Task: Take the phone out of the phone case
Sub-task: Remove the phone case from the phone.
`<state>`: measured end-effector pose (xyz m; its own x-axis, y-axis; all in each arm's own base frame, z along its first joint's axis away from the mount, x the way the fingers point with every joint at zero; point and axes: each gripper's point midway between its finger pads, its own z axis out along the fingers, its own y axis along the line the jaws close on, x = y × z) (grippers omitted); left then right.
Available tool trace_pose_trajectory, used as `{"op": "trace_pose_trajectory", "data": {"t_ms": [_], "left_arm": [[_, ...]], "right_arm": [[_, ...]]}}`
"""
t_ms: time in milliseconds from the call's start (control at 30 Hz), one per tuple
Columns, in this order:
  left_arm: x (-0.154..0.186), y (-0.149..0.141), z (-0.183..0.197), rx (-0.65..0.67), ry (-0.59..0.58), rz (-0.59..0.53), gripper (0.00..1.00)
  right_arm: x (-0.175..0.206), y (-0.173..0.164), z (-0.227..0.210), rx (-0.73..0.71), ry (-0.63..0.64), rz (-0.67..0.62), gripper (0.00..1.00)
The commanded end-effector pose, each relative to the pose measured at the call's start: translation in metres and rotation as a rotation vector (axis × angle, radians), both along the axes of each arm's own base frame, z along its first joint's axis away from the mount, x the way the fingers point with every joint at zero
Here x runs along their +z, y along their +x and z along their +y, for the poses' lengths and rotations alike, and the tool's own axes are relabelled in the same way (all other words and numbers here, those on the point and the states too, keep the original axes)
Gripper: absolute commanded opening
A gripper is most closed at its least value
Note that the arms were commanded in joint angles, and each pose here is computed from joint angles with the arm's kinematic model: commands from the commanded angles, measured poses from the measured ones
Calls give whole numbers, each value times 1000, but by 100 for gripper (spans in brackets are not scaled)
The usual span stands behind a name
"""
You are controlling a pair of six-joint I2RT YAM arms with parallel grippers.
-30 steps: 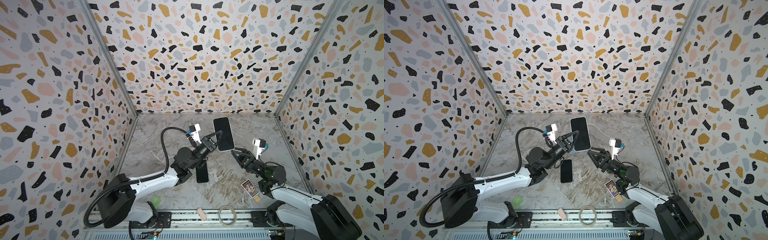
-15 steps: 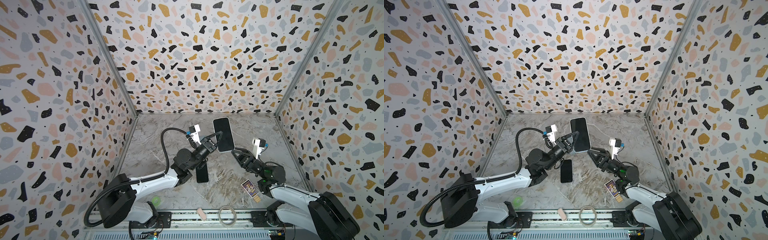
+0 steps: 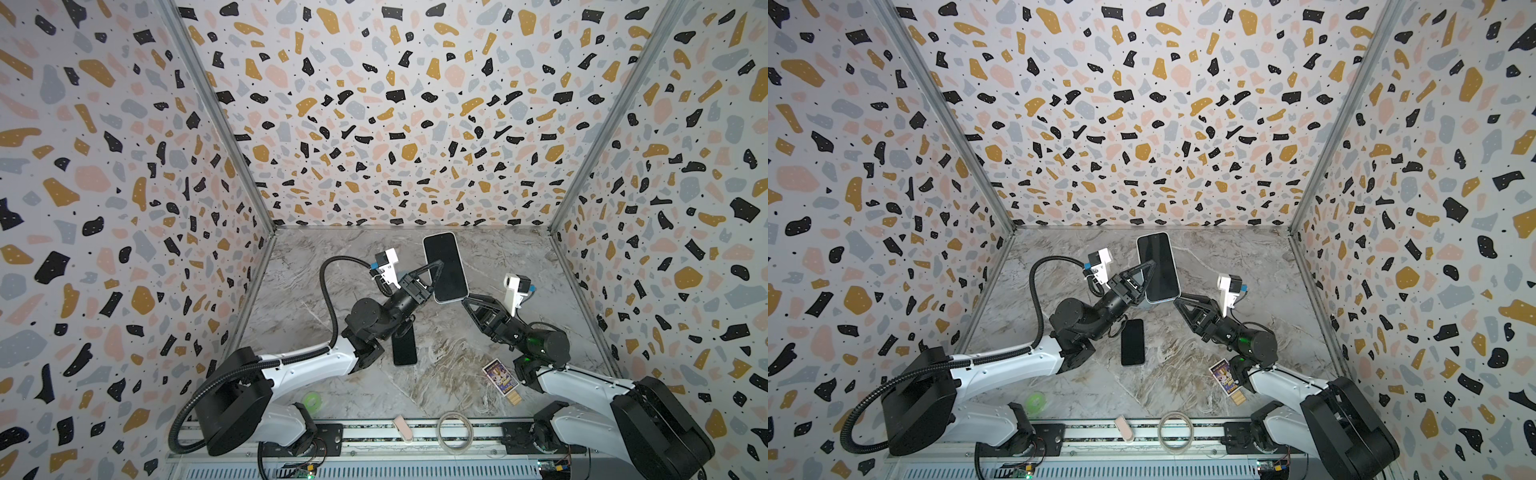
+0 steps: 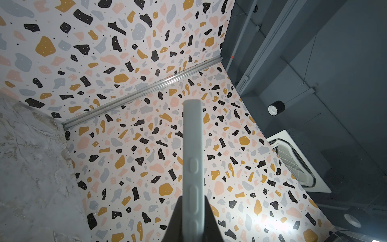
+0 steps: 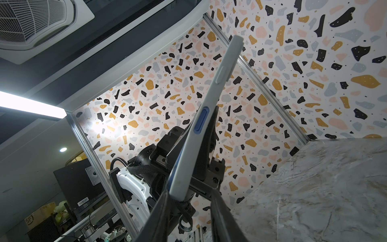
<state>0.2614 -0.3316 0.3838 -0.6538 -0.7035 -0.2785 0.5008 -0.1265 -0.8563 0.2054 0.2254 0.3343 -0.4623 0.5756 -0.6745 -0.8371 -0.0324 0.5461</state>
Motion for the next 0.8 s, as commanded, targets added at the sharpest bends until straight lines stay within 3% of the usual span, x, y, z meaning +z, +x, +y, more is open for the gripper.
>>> {"op": "trace_pose_trajectory", "data": {"t_ms": [0, 233, 767], "left_arm": [[55, -35, 7, -91, -151, -143, 0], [51, -40, -4, -120, -147, -144, 0], [39, -50, -26, -114, -22, -170, 0]], "right_arm": [[7, 10, 0, -10, 12, 12, 34], [5, 19, 6, 5, -10, 46, 32], [-2, 38, -4, -50, -3, 158, 33]]}}
